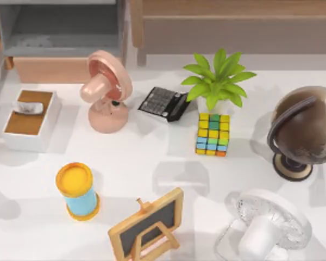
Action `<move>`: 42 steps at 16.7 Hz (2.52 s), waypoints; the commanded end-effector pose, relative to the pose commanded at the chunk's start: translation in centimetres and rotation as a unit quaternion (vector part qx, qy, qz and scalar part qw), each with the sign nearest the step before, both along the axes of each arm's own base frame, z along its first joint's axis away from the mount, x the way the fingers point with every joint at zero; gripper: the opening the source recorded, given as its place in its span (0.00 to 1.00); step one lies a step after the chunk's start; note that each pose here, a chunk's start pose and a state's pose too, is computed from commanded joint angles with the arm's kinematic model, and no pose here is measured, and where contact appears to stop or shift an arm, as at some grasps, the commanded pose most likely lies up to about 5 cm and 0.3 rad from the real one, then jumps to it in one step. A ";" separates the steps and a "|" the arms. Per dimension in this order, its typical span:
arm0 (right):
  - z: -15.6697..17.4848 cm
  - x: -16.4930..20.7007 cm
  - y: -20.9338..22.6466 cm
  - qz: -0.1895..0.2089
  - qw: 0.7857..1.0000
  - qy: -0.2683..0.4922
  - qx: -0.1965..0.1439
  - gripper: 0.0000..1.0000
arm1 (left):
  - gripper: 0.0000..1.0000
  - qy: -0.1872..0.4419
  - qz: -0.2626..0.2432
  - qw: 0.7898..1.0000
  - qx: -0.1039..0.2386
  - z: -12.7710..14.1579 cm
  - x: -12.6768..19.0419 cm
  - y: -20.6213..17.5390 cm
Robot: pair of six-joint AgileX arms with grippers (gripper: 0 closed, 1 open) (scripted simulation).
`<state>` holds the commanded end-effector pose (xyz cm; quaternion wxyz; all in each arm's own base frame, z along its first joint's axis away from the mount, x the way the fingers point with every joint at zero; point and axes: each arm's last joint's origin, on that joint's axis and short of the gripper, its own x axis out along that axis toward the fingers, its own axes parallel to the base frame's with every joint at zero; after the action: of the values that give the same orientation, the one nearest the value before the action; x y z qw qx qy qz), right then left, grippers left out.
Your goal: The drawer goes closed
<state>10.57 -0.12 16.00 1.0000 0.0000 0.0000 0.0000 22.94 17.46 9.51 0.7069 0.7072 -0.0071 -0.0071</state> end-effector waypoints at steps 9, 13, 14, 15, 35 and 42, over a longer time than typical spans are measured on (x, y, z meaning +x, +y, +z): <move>0.0 0.0 0.0 0.000 1.000 0.000 0.000 1.00 | 1.00 0.000 0.000 1.000 0.000 0.0 2.4 0.0; 0.0 0.0 0.0 0.000 1.000 0.000 0.000 1.00 | 1.00 0.000 0.000 1.000 0.000 0.0 2.5 0.0; 0.0 0.0 0.0 0.000 1.000 0.000 0.000 1.00 | 0.92 0.000 0.000 1.000 0.000 0.0 2.5 0.0; 0.0 0.0 0.0 0.000 1.000 0.000 0.000 1.00 | 0.85 0.000 0.000 1.000 0.000 0.0 2.5 0.0; 0.0 0.0 0.0 0.000 1.000 0.000 0.000 1.00 | 0.00 0.008 0.001 1.000 -0.008 -0.4 2.4 0.0; 0.0 0.0 0.0 0.000 1.000 0.000 0.000 1.00 | 0.00 -0.013 0.026 1.000 0.010 1.0 5.5 1.5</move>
<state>10.57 -0.12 16.00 1.0000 0.0000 0.0000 0.0000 28.43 18.97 10.51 0.6996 0.7142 0.0022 0.0204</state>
